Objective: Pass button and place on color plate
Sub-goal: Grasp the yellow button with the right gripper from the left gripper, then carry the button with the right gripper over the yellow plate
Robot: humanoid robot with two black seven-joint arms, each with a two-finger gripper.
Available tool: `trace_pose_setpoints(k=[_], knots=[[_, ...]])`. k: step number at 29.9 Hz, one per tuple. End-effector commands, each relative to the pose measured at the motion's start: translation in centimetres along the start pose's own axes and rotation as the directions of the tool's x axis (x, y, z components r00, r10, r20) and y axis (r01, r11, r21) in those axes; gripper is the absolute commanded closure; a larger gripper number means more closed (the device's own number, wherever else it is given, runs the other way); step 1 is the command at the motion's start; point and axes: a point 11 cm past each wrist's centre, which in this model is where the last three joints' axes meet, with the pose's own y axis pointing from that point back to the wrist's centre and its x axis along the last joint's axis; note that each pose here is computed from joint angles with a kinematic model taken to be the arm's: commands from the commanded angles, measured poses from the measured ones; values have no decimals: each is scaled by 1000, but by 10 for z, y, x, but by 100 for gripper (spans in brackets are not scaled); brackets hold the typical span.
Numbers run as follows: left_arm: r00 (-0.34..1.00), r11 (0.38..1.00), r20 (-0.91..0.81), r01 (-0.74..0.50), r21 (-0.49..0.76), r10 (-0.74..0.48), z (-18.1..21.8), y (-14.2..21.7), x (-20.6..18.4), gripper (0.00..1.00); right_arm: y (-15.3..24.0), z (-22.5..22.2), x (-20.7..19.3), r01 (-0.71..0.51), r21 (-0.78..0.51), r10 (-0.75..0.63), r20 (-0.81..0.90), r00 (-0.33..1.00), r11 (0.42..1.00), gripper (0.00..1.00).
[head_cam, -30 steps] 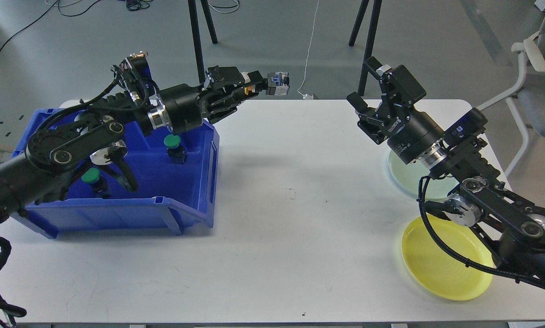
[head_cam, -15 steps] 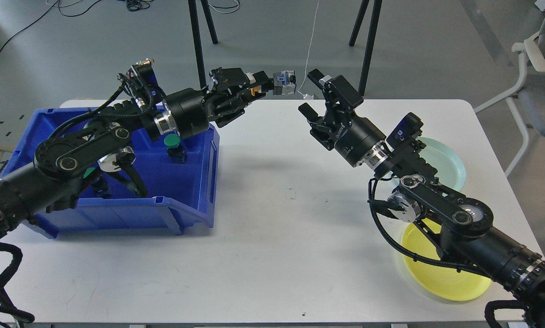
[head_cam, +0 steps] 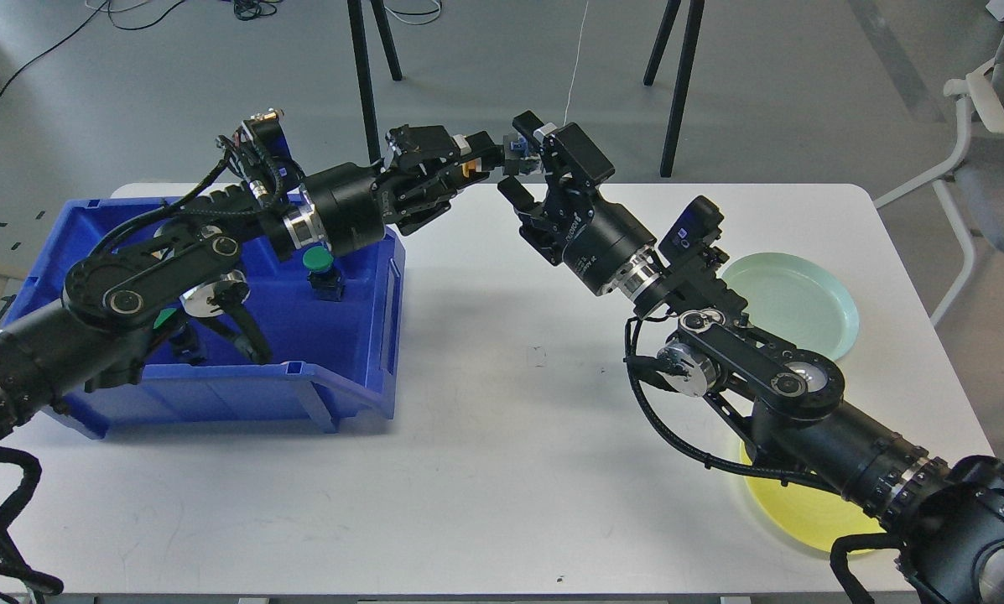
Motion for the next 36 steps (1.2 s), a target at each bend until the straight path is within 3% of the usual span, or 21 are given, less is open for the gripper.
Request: trace_pose_setpoints(k=[1, 3, 7, 9, 12, 16, 17, 18, 19, 20, 23, 30, 36], knots=[[1000, 1000, 0, 0, 0, 0, 0, 0, 0, 81, 0, 0, 1, -16, 2, 16, -5, 1000, 1000, 20], [1000, 1000, 0, -1, 1, 1, 0, 0, 0, 81, 0, -1, 2, -16, 3, 16, -9, 1000, 1000, 42], [1000, 1000, -1, -2, 1, 2, -1, 0, 0, 81, 0, 0, 1, -16, -1, 16, -14, 1000, 1000, 75], [1000, 1000, -1, -2, 1, 2, -1, 0, 0, 81, 1, 1, 0, -13, -4, 13, -17, 1000, 1000, 80], [1000, 1000, -2, -1, 0, 1, -1, 0, 0, 80, 1, 3, -3, -11, -9, 11, -20, 1000, 1000, 100], [1000, 1000, -4, -3, -1, 3, -1, 0, 0, 77, 1, 2, 1, -46, -7, 45, -36, 998, 999, 100], [1000, 1000, -8, -4, 0, 4, -2, 1, 0, 70, 1, 2, 0, -48, -6, 48, -37, 998, 999, 100], [1000, 1000, -12, -6, -1, 6, -3, 1, -1, 56, 0, 2, 0, -48, -4, 48, -38, 998, 999, 100], [1000, 1000, -15, -8, -2, 8, -3, 2, -1, 35, 0, 2, 0, -48, -4, 48, -38, 998, 999, 100], [1000, 1000, -21, -15, -8, 15, -3, 2, 0, 21, 0, 1, 0, -47, -3, 47, -37, 998, 999, 100], [999, 999, -34, -36, -28, 35, -1, 4, 4, 10, 0, 1, -1, -46, -1, 46, -37, 998, 999, 100], [999, 999, -39, -39, -29, 38, -1, 4, 4, 8, 6, -6, -1, -49, 21, 49, -27, 998, 999, 100], [998, 999, -44, -41, -29, 40, -3, 5, 3, 8, 93, -18, 51, -183, 1, 181, -124, 976, 983, 100]])
